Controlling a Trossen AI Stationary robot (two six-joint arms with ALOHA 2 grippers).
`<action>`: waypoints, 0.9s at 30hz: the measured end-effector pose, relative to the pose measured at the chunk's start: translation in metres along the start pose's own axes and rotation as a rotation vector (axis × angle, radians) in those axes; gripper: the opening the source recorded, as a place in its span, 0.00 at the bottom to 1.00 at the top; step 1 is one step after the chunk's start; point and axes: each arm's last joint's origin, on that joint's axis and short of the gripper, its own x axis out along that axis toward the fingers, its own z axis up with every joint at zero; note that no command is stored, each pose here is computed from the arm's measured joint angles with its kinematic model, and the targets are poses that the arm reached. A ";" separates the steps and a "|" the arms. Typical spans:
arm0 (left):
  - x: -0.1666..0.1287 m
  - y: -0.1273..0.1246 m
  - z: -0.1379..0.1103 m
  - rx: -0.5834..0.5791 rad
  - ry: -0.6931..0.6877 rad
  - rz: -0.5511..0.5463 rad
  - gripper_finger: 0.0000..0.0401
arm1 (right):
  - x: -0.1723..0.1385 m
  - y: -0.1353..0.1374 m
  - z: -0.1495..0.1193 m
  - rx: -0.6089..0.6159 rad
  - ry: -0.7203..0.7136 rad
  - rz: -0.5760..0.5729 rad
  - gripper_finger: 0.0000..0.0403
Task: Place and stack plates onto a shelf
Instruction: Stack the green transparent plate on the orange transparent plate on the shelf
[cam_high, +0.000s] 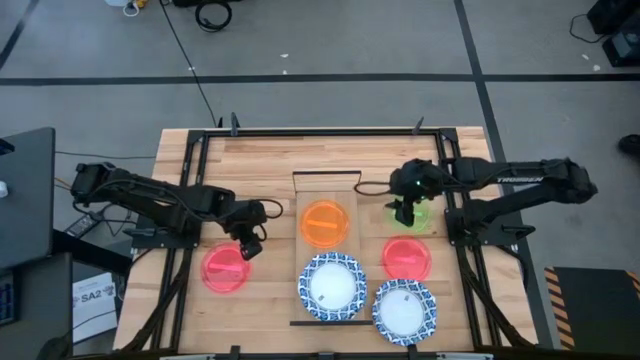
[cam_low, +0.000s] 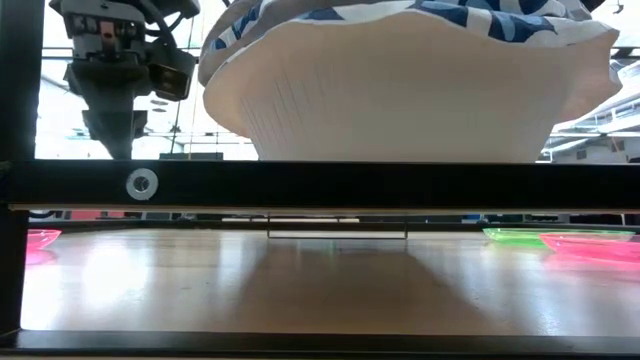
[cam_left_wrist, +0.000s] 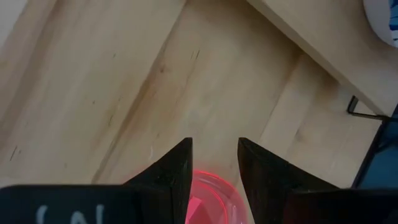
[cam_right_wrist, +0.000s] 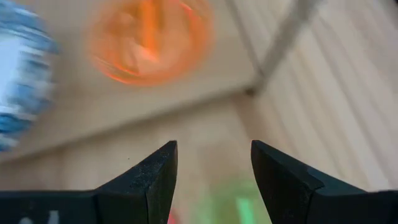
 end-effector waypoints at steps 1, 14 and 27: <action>0.000 0.000 0.000 0.000 -0.002 0.002 0.33 | 0.000 -0.005 -0.002 0.008 0.024 -0.031 0.52; 0.000 0.000 0.000 0.000 -0.018 0.019 0.34 | -0.002 -0.057 -0.004 -0.098 0.082 -0.098 0.52; 0.000 0.001 0.001 0.000 -0.037 0.037 0.34 | 0.020 -0.094 -0.006 -0.089 0.192 -0.068 0.52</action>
